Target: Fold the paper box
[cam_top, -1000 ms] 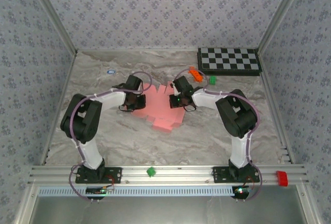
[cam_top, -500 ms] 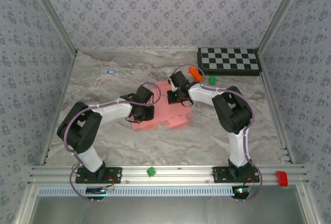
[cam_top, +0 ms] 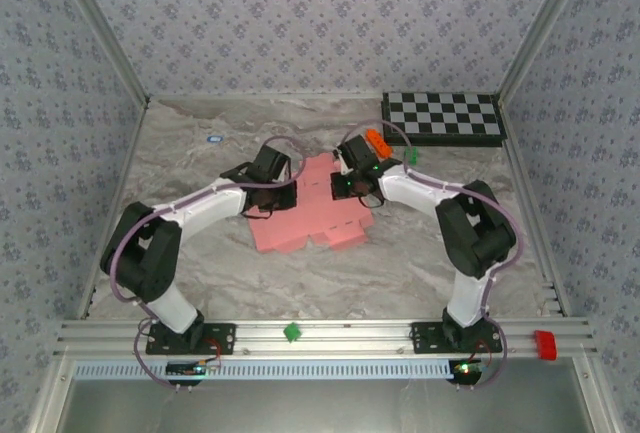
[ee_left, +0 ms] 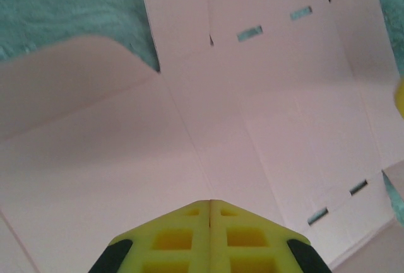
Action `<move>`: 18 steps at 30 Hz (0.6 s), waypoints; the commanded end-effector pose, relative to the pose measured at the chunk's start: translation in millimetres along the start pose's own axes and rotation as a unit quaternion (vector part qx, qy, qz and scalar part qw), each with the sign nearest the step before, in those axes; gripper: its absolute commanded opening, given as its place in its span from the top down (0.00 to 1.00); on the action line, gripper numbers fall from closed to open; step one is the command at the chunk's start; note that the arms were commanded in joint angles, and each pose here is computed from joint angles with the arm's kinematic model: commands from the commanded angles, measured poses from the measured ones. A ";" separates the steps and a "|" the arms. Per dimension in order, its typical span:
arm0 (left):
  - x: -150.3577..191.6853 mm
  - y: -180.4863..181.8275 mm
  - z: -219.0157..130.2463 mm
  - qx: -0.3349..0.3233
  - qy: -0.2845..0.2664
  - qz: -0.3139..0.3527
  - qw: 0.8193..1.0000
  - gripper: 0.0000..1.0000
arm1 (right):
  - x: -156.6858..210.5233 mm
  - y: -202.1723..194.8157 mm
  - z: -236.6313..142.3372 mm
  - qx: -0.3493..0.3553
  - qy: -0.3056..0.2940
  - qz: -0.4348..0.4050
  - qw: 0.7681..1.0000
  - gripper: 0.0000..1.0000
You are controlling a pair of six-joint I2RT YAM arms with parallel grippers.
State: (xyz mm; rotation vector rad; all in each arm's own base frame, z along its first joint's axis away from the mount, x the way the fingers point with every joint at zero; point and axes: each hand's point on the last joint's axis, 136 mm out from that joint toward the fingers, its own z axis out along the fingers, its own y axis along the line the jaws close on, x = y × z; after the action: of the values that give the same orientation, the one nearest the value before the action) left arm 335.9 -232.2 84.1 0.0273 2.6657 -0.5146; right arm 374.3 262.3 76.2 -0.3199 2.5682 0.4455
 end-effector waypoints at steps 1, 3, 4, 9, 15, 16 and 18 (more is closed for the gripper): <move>-11.6 5.6 12.1 0.004 0.010 0.026 1.000 1.00 | 24.3 -17.1 1.0 0.030 0.015 0.033 0.999 1.00; -15.4 6.8 18.9 0.007 0.013 0.037 0.999 1.00 | 33.9 -23.6 3.6 0.039 0.020 0.048 0.998 1.00; -16.3 7.1 22.0 0.007 0.015 0.041 0.999 1.00 | 37.8 -26.0 5.4 0.040 0.022 0.054 0.997 1.00; -10.5 15.0 38.0 -0.007 0.031 0.050 0.998 1.00 | 48.0 -26.2 18.8 0.036 0.031 0.075 0.996 1.00; 14.7 31.4 40.2 -0.035 0.043 0.030 0.998 1.00 | 49.1 -27.2 30.3 0.044 0.043 0.081 0.995 1.00; 20.8 35.5 39.1 -0.044 0.047 0.023 0.998 1.00 | 48.8 -26.7 33.0 0.044 0.047 0.079 0.995 1.00; 32.9 38.8 36.5 -0.050 0.052 0.011 0.997 1.00 | 47.0 -25.2 37.7 0.044 0.053 0.075 0.995 1.00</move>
State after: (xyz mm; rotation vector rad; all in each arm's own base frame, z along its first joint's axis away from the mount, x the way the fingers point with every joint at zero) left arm 339.3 -218.0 24.9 0.1035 2.7713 -0.4142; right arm 356.6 245.5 26.4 -0.1397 2.6809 0.4109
